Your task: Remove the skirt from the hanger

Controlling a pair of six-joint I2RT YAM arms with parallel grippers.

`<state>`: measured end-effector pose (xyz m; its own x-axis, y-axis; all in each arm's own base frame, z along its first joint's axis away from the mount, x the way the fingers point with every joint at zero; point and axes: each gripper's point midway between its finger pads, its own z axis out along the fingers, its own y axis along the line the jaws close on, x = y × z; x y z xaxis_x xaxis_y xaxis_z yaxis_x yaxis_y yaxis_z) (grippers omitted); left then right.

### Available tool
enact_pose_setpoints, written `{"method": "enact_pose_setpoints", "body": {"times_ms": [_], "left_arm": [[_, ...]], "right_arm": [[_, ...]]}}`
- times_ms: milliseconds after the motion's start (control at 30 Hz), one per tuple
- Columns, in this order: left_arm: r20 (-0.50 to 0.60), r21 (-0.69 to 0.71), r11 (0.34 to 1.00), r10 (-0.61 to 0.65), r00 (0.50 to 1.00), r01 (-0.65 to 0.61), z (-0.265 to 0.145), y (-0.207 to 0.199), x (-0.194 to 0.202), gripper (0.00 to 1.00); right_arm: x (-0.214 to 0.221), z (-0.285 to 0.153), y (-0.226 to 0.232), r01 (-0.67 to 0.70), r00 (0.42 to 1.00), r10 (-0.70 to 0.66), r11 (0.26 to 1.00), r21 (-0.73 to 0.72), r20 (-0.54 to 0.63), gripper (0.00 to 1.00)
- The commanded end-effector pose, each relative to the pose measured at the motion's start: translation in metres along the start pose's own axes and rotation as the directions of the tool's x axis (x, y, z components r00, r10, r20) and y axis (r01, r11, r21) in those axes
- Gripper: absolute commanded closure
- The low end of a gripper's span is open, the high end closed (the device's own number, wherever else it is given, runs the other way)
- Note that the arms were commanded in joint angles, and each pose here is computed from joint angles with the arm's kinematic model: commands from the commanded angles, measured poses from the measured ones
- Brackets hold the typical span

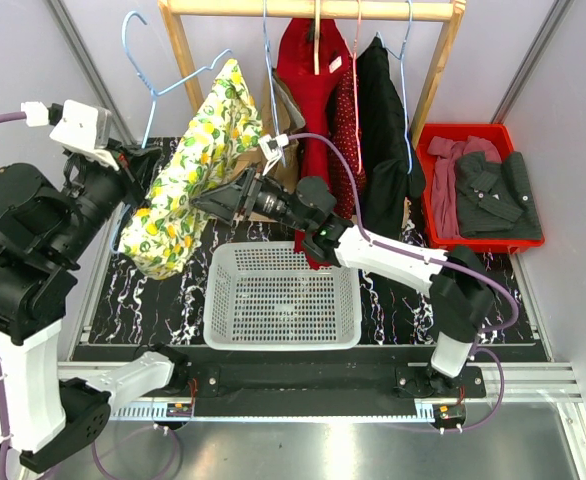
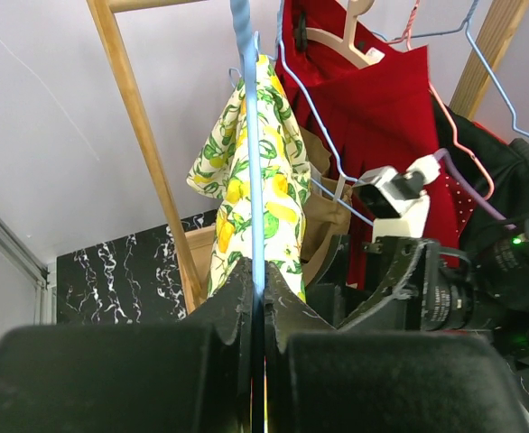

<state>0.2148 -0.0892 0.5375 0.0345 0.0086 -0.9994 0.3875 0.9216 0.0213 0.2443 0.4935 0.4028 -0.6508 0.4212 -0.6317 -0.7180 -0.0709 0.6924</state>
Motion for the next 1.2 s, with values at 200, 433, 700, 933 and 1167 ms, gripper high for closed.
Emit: {"method": "enact_pose_setpoints", "body": {"times_ms": [200,433,700,933,1167], "left_arm": [[0.157,0.031,0.999,0.005,0.988,-0.010,-0.016,-0.005,-0.043,1.00],[0.151,0.026,1.000,-0.002,0.989,-0.002,-0.018,-0.005,-0.039,1.00],[0.112,-0.016,1.000,0.015,0.994,-0.013,-0.009,0.004,-0.022,1.00],[0.046,-0.076,0.997,0.030,0.998,-0.027,0.004,0.015,0.007,1.00],[-0.023,-0.129,0.991,0.029,0.999,-0.032,0.027,0.024,0.046,1.00]], "right_arm": [[-0.006,-0.025,0.013,0.052,0.999,-0.052,0.999,-0.005,0.012,0.05],[-0.020,-0.012,0.027,0.045,0.997,-0.039,0.996,-0.083,0.063,0.10],[-0.049,0.008,0.082,-0.032,0.995,0.059,0.954,-0.299,0.085,0.43],[-0.062,-0.010,0.135,0.122,0.992,-0.102,0.933,-0.338,0.078,1.00],[-0.073,-0.048,0.217,0.477,0.878,-0.469,0.838,-0.266,0.099,1.00]]}}
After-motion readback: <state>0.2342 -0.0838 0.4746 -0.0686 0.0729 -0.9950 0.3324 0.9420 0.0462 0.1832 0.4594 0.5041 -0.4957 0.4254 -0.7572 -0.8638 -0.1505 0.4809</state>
